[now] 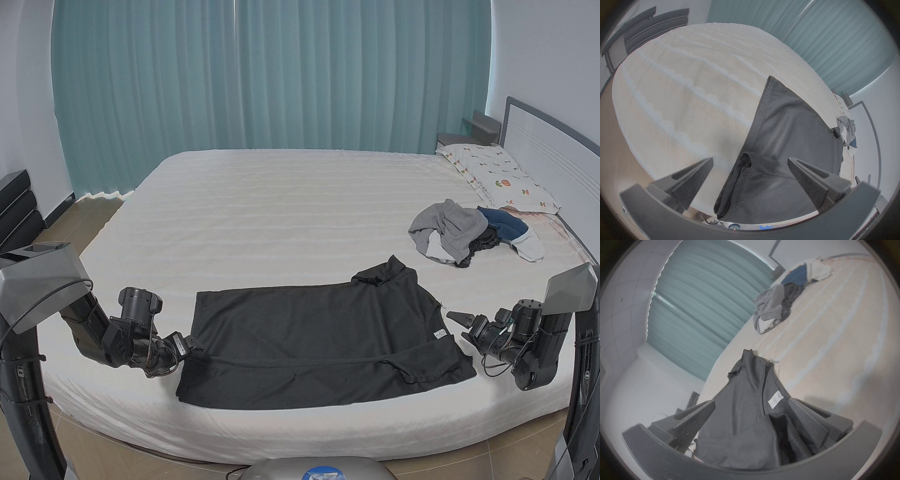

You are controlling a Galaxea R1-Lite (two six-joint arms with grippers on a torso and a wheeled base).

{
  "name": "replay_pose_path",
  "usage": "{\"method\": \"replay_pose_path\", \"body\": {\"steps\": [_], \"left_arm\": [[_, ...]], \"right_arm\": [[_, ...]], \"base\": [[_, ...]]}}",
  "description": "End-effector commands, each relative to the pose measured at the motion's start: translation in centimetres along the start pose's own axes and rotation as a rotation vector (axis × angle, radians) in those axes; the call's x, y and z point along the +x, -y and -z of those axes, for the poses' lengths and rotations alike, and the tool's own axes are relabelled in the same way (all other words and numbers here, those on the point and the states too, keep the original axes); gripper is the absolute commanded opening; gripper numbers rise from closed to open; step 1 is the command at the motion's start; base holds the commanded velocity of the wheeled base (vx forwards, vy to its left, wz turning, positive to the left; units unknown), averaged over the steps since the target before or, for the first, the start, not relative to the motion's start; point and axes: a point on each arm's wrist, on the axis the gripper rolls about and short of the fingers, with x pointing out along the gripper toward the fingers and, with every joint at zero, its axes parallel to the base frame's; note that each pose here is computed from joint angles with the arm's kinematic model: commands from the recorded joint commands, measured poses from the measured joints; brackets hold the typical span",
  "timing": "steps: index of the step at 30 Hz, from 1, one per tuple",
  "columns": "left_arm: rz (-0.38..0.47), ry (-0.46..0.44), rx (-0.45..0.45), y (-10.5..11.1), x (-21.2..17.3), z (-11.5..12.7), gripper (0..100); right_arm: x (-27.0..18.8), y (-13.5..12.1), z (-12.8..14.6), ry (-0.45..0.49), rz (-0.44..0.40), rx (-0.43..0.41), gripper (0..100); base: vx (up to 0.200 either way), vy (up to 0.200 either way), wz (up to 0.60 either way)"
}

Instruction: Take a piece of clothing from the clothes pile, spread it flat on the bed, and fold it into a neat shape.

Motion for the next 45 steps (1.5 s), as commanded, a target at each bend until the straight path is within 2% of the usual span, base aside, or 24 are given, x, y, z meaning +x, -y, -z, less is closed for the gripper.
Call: {"method": "replay_pose_path", "body": {"steps": [1,11,16,29,36,45], "left_arm": [[0.01,0.018,-0.036,0.1,-0.7,-0.3,100],[0.017,0.015,-0.042,0.2,-0.5,-0.5,100],[0.02,0.017,-0.045,0.2,-0.5,-0.5,100],[0.017,0.008,-0.064,0.2,-0.7,-0.2,100],[0.02,0.008,-0.083,0.3,-0.8,-0.1,100],[0.056,0.066,-0.132,1.2,-1.1,-1.8,100]], "right_arm": [[-0.7,-1.0,-0.8,0.03,-0.02,0.048,100],[-0.6,-0.4,-0.1,0.005,0.0,0.084,100],[-0.1,-0.1,1.0,-0.024,0.011,0.086,100],[-0.2,-0.1,1.1,-0.028,0.013,0.087,100],[-0.2,-0.1,1.1,-0.029,0.015,0.088,100],[-0.2,-0.1,1.2,-0.03,0.016,0.088,100]], "base": [[0.0,0.0,0.0],[0.18,0.0,0.0],[0.0,0.0,0.0],[0.0,0.0,0.0],[0.0,-0.171,0.0],[0.0,0.0,0.0]]}}
